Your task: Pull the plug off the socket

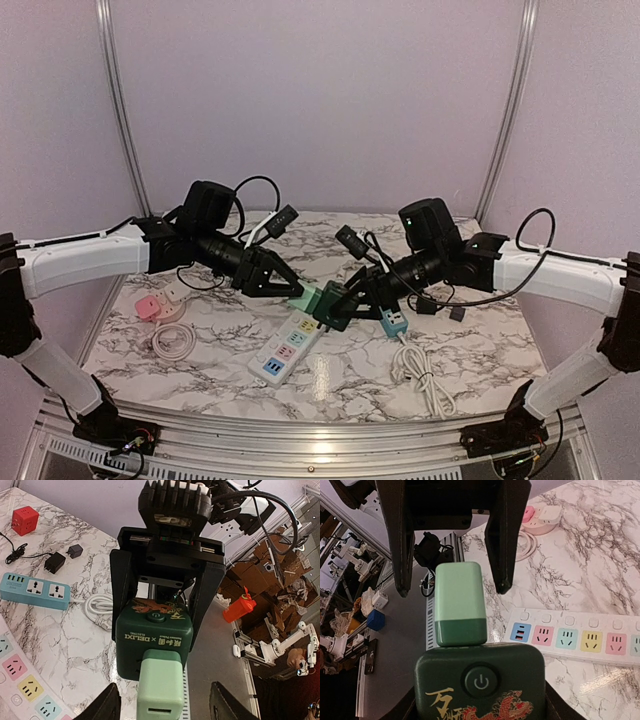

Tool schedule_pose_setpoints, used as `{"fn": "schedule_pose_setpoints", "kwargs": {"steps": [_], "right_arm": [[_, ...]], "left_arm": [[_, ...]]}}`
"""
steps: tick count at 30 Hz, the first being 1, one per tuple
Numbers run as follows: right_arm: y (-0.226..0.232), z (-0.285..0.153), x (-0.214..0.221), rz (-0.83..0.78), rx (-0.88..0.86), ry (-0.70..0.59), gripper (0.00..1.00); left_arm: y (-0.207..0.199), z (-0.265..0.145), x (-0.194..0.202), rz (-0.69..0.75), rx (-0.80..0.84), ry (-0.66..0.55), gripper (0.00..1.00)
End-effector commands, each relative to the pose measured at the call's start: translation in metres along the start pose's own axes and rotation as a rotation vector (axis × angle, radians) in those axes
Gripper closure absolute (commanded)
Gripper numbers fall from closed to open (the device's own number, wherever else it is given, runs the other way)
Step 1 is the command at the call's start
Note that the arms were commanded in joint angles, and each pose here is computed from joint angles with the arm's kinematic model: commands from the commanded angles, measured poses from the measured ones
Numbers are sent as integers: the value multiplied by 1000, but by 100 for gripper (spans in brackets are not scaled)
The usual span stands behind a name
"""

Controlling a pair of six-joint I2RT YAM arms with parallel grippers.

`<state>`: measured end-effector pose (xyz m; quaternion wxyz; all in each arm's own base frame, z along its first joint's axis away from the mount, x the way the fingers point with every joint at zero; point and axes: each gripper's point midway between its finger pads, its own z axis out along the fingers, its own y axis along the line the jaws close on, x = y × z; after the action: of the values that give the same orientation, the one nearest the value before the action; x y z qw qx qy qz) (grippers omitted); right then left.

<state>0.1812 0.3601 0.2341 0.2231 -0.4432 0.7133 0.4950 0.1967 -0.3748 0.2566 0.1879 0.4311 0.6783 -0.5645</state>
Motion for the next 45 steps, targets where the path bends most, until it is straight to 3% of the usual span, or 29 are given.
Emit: {"fn": "schedule_pose_setpoints", "kwargs": {"steps": [1, 10, 20, 25, 33, 45], "right_arm": [[13, -6, -28, -62, -37, -60, 74], [20, -5, -30, -60, -89, -77, 74], [20, -1, -27, -56, -115, -69, 74], [19, 2, -23, -50, -131, -58, 74], [15, 0, -13, -31, -159, -47, 74], [9, 1, 5, 3, -136, -26, 76]], "left_arm": [[-1, 2, 0, 7, 12, 17, 41], [-8, 6, 5, 9, 40, 35, 48], [-17, 9, 9, 1, 96, 50, 64], [-26, 11, 9, -10, 153, 40, 74], [-26, 8, 12, -18, 130, 41, 99], [-10, -8, 8, -23, 26, 51, 100]]}}
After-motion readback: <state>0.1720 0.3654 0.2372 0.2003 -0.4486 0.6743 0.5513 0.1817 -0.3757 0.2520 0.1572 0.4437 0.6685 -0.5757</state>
